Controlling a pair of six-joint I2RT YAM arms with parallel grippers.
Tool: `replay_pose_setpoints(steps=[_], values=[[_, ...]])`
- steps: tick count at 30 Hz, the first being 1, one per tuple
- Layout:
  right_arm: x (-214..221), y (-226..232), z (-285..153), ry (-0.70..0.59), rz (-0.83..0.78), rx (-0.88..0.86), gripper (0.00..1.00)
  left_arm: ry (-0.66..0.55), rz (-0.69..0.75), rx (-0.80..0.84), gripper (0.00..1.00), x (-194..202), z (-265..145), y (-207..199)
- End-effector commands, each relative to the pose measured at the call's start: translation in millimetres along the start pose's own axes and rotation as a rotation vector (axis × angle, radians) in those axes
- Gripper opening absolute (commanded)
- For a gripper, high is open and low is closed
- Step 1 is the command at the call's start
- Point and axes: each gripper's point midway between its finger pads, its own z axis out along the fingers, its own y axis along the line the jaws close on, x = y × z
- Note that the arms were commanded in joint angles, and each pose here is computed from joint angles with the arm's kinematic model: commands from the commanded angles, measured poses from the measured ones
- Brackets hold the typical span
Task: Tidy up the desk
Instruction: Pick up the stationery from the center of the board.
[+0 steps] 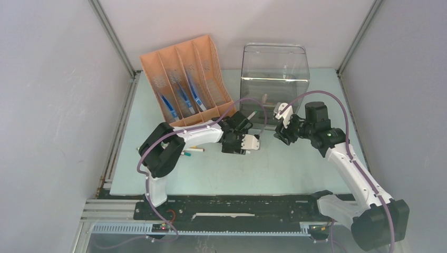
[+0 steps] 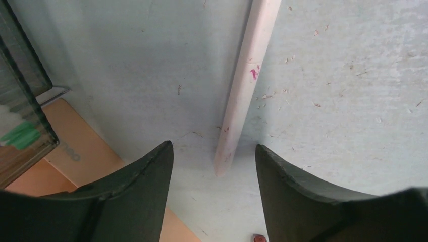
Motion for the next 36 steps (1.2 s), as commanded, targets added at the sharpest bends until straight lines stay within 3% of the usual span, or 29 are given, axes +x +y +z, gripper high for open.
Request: replay_pose_setpoints(steps=[1, 3, 6, 11, 16, 24, 36], values=[[-16.4, -6.0, -7.0, -0.039, -0.018, 0.012, 0.56, -0.015, -0.016, -0.009, 0.63, -7.3, 3.1, 3.1], [-16.0, -5.8, -6.8, -0.038, -0.016, 0.009, 0.56, -0.011, -0.039, 0.004, 0.51, -6.6, 5.5, -1.9], [-16.4, -4.8, -6.4, -0.041, -0.018, 0.005, 0.56, -0.014, -0.068, 0.020, 0.25, -8.1, 8.3, -10.7], [-17.2, -4.7, -7.6, -0.044, -0.019, 0.006, 0.56, -0.042, -0.118, 0.002, 0.02, -12.5, 8.7, -26.5], [-19.2, -4.9, -10.0, -0.053, -0.020, 0.010, 0.56, -0.090, -0.253, -0.095, 0.00, -13.5, -4.4, -26.8], [-26.0, -0.4, -15.5, -0.087, -0.019, -0.007, 0.56, -0.219, -0.582, -0.229, 0.00, -18.0, -32.4, -24.1], [-43.6, 30.3, -21.1, -0.189, -0.011, -0.159, 0.59, -0.674, -0.841, -0.326, 0.00, -46.4, -86.0, -25.2]])
